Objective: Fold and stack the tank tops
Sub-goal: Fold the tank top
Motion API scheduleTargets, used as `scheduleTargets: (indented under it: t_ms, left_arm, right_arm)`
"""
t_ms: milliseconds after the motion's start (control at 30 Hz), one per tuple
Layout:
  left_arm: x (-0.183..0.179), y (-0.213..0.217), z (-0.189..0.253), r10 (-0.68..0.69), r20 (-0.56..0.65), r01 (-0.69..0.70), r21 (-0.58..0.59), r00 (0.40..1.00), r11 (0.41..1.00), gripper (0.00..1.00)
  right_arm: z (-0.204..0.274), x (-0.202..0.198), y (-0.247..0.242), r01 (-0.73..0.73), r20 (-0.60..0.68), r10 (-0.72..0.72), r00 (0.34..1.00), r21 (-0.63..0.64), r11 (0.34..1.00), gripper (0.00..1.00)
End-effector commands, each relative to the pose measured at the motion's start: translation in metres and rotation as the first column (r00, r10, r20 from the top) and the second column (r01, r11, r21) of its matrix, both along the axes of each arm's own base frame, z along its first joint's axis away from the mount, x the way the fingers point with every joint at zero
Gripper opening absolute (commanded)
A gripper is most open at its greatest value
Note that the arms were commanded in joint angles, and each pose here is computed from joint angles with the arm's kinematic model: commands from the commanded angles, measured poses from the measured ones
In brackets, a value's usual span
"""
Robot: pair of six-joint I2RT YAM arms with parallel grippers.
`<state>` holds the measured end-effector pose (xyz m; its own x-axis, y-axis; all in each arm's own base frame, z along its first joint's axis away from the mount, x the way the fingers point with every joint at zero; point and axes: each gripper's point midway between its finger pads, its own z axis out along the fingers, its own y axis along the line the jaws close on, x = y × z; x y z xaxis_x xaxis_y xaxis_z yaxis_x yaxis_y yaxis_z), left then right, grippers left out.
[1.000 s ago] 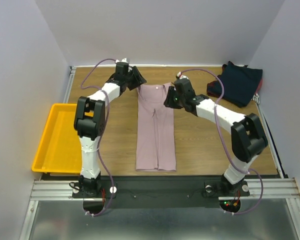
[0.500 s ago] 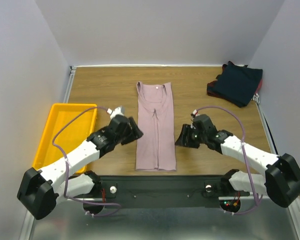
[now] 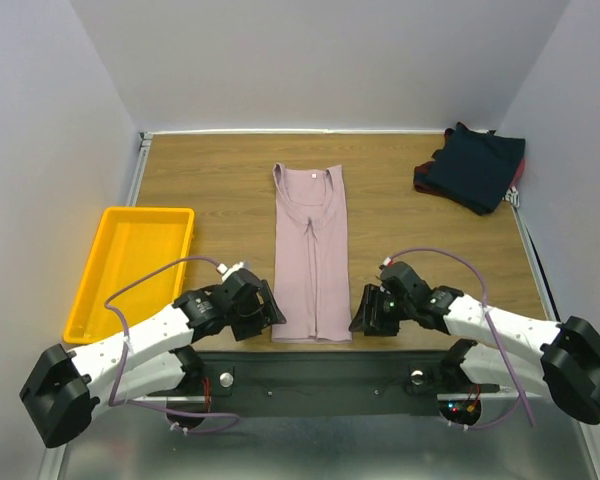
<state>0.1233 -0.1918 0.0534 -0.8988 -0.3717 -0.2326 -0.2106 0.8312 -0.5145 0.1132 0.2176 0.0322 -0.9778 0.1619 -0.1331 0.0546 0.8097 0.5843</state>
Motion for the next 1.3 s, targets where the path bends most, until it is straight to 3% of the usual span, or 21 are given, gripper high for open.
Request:
scheduleTargets:
  t_ms: [0, 500, 900, 933, 967, 1100, 1267]
  left_arm:
    - [-0.019, -0.002, -0.016, -0.015, -0.076, 0.015, -0.001, 0.997, 1.0, 0.8]
    - [-0.02, 0.0, -0.034, 0.0, -0.09, 0.004, 0.043, 0.996, 0.999, 0.63]
    - [-0.018, 0.001, -0.041, -0.008, -0.074, 0.012, 0.059, 0.997, 0.998, 0.36]
    - [-0.017, 0.0, -0.041, -0.011, -0.067, 0.015, 0.055, 0.998, 0.998, 0.27]
    - [-0.017, 0.0, -0.04, -0.015, -0.063, 0.019, 0.054, 0.998, 0.998, 0.24]
    - [-0.013, -0.004, -0.038, -0.04, -0.052, 0.043, 0.062, 0.998, 0.997, 0.02]
    - [-0.013, -0.011, -0.034, -0.085, -0.033, 0.087, 0.059, 0.996, 0.994, 0.0]
  right_arm:
    - [-0.005, -0.008, 0.004, 0.031, -0.031, -0.03, 0.999, 0.03, 0.999, 0.58]
    - [-0.028, -0.023, 0.006, 0.064, -0.093, -0.063, 0.994, 0.005, 0.998, 0.48]
    - [-0.038, -0.016, -0.006, 0.153, -0.066, -0.155, 0.986, -0.033, 0.988, 0.45]
    - [-0.038, -0.014, -0.006, 0.156, -0.055, -0.158, 0.986, -0.037, 0.987, 0.45]
    - [-0.037, -0.013, -0.006, 0.152, -0.052, -0.154, 0.987, -0.037, 0.988, 0.44]
    - [-0.041, -0.009, -0.006, 0.148, -0.043, -0.151, 0.988, -0.061, 0.987, 0.32]
    - [-0.04, -0.005, -0.003, 0.131, -0.027, -0.133, 0.991, -0.068, 0.989, 0.1]
